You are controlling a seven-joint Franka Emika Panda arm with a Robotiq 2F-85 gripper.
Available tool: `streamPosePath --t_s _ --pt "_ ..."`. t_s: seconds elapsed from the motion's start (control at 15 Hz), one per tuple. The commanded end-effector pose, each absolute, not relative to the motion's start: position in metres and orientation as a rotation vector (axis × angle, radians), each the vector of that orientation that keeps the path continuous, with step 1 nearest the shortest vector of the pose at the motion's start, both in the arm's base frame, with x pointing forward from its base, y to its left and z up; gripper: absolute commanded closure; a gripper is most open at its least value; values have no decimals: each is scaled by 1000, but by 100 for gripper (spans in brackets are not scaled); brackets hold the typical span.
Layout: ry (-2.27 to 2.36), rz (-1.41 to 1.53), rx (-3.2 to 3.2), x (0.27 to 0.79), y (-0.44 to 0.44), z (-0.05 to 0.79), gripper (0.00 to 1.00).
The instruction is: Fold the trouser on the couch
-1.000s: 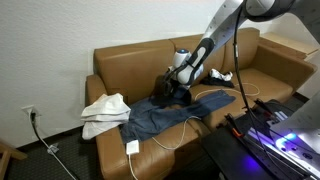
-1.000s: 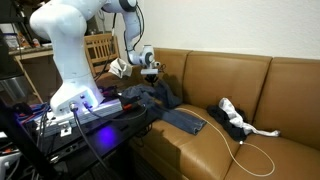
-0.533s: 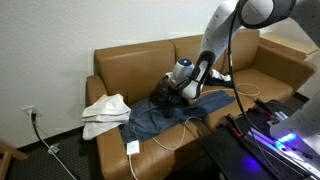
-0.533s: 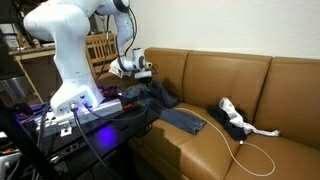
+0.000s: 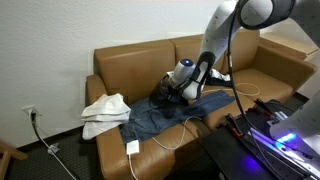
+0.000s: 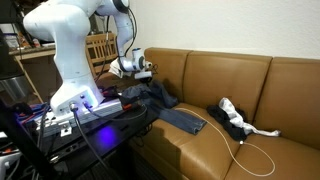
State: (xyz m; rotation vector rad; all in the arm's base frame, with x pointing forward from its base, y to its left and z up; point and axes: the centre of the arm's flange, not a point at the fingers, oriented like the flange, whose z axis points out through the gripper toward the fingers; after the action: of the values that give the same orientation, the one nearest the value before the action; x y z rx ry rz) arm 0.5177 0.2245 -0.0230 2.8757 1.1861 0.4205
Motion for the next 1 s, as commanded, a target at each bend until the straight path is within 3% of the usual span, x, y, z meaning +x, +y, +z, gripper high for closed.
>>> streamPosePath --t_s 0.0,0.67,0.93 --pt "1303 559 2890 503 213 1 100" --pt "1529 1077 2774 473 187 73 100" --pt "1804 1070 2692 473 180 97 100"
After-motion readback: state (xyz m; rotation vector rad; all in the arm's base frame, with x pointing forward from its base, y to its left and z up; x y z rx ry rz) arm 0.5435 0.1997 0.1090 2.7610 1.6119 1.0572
